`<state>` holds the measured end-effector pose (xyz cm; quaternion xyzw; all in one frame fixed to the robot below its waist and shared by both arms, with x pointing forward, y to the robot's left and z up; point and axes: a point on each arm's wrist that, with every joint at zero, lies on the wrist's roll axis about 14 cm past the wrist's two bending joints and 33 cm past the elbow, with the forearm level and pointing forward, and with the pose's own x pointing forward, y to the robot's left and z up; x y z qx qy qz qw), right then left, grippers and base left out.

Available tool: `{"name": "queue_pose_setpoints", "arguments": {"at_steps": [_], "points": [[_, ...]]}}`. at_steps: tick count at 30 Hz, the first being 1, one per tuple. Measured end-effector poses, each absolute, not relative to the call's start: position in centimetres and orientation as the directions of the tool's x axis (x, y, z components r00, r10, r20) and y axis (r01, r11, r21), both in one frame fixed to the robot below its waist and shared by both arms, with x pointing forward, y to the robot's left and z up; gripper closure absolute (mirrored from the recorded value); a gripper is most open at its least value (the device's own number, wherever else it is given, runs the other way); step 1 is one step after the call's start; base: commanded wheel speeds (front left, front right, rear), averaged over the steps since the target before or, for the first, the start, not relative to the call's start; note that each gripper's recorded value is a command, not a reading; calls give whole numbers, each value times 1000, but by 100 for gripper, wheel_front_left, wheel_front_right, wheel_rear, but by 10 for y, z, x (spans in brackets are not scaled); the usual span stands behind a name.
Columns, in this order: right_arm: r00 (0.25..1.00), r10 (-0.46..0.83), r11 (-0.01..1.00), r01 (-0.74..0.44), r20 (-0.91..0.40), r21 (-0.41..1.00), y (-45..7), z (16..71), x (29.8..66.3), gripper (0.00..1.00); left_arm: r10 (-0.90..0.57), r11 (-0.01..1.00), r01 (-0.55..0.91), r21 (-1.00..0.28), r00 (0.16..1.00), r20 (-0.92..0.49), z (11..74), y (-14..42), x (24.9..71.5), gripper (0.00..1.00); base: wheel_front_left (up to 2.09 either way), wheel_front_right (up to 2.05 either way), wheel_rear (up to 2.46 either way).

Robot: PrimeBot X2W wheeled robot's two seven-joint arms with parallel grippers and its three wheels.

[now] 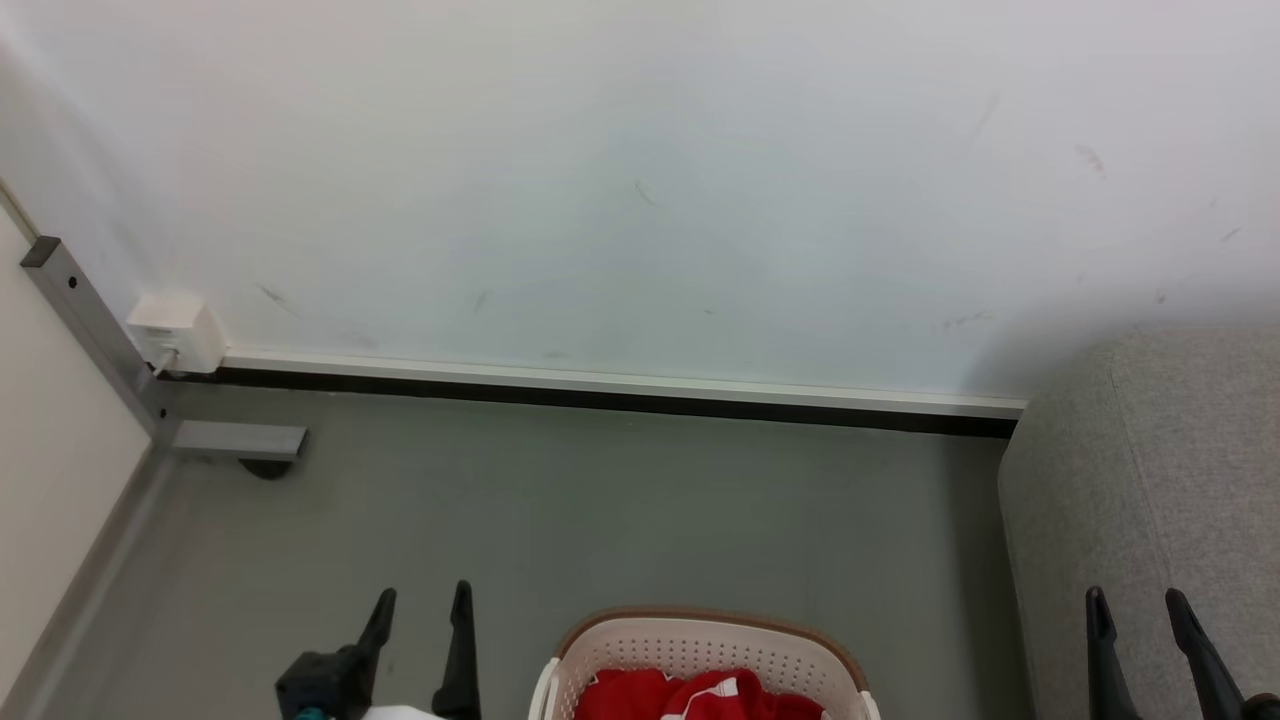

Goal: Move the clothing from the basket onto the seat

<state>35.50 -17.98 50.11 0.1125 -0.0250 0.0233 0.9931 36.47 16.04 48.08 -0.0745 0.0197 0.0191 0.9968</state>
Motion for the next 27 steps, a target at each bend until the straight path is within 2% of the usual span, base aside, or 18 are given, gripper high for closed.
{"name": "queue_pose_setpoints", "arguments": {"at_steps": [16,27], "points": [[998,32,992,-39,55,119,-187,498,349,0,-11,999,11,-33,1000,-7,483,157,364,0,0,0,0],[999,9,996,-13,48,92,-197,493,344,0,-61,998,61,-2,998,-3,481,150,364,0,0,0,0]]}}
